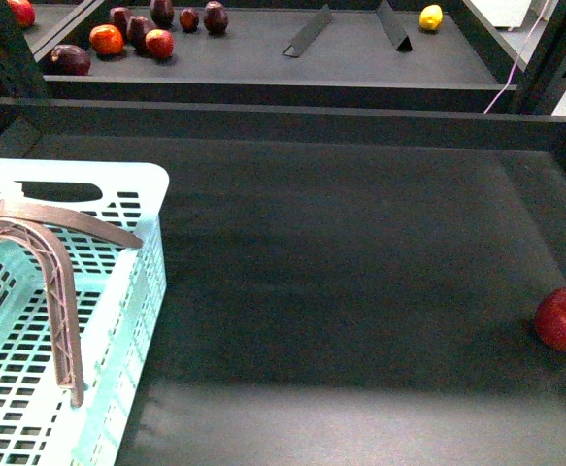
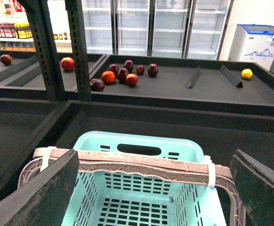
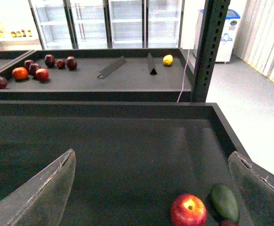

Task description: Pick apple with right arm and hold basket with left

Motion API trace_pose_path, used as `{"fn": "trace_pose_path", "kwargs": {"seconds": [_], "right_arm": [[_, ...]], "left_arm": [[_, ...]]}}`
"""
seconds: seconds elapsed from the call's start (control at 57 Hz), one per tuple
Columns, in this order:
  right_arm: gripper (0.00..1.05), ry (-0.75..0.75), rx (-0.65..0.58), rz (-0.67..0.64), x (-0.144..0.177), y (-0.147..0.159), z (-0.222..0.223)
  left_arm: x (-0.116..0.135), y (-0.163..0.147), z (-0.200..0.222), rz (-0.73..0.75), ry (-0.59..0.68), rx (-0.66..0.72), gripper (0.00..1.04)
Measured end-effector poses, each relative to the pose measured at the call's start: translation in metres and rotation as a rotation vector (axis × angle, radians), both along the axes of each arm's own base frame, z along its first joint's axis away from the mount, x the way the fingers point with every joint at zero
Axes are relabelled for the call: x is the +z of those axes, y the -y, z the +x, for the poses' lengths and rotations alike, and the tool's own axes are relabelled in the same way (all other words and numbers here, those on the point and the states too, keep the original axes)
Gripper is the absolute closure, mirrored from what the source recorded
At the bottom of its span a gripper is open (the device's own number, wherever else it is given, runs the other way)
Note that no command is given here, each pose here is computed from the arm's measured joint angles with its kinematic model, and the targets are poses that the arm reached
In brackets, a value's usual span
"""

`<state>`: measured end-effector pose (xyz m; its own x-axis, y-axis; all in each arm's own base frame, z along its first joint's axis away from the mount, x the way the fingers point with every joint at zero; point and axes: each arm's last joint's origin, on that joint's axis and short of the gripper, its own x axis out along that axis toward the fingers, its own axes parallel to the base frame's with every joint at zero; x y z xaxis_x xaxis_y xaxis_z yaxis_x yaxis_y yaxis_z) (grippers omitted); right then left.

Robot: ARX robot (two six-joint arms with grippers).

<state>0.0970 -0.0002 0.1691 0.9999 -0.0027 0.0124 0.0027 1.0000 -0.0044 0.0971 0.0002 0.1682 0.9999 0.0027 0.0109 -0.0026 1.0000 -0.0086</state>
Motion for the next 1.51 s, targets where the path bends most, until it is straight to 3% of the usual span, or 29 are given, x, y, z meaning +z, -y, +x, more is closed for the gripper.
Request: {"fn": "trace_pose_path", "kwargs": {"seconds": [0.544, 0.596, 0.667, 0.877, 0.93, 1.105, 1.246, 1.509], "right_arm": [[0.09, 0.000, 0.000, 0.000, 0.000, 0.000, 0.000], [0.09, 0.000, 0.000, 0.001, 0.000, 0.000, 0.000], [0.09, 0.000, 0.000, 0.001, 0.000, 0.000, 0.000], [0.09, 0.000, 0.000, 0.001, 0.000, 0.000, 0.000], [0.09, 0.000, 0.000, 0.000, 0.000, 0.000, 0.000], [0.09, 0.001, 0.000, 0.000, 0.000, 0.000, 0.000], [0.09, 0.000, 0.000, 0.000, 0.000, 0.000, 0.000], [0.09, 0.001, 0.000, 0.001, 0.000, 0.000, 0.000]], "left_arm": [[-0.001, 0.000, 0.000, -0.005, -0.014, 0.009, 0.07], [-0.003, 0.001, 0.002, -0.074, -0.190, 0.094, 0.07], [-0.002, 0.003, 0.010, -0.143, -0.278, 0.094, 0.07], [0.031, -0.004, 0.059, -0.477, -0.281, 0.015, 0.07], [0.027, -0.009, 0.075, -0.622, -0.313, 0.005, 0.07], [0.004, -0.024, 0.103, -0.885, -0.412, 0.087, 0.07], [-0.011, -0.033, 0.122, -1.011, -0.451, 0.132, 0.07], [-0.022, -0.035, 0.163, -1.116, -0.467, 0.137, 0.07]]}}
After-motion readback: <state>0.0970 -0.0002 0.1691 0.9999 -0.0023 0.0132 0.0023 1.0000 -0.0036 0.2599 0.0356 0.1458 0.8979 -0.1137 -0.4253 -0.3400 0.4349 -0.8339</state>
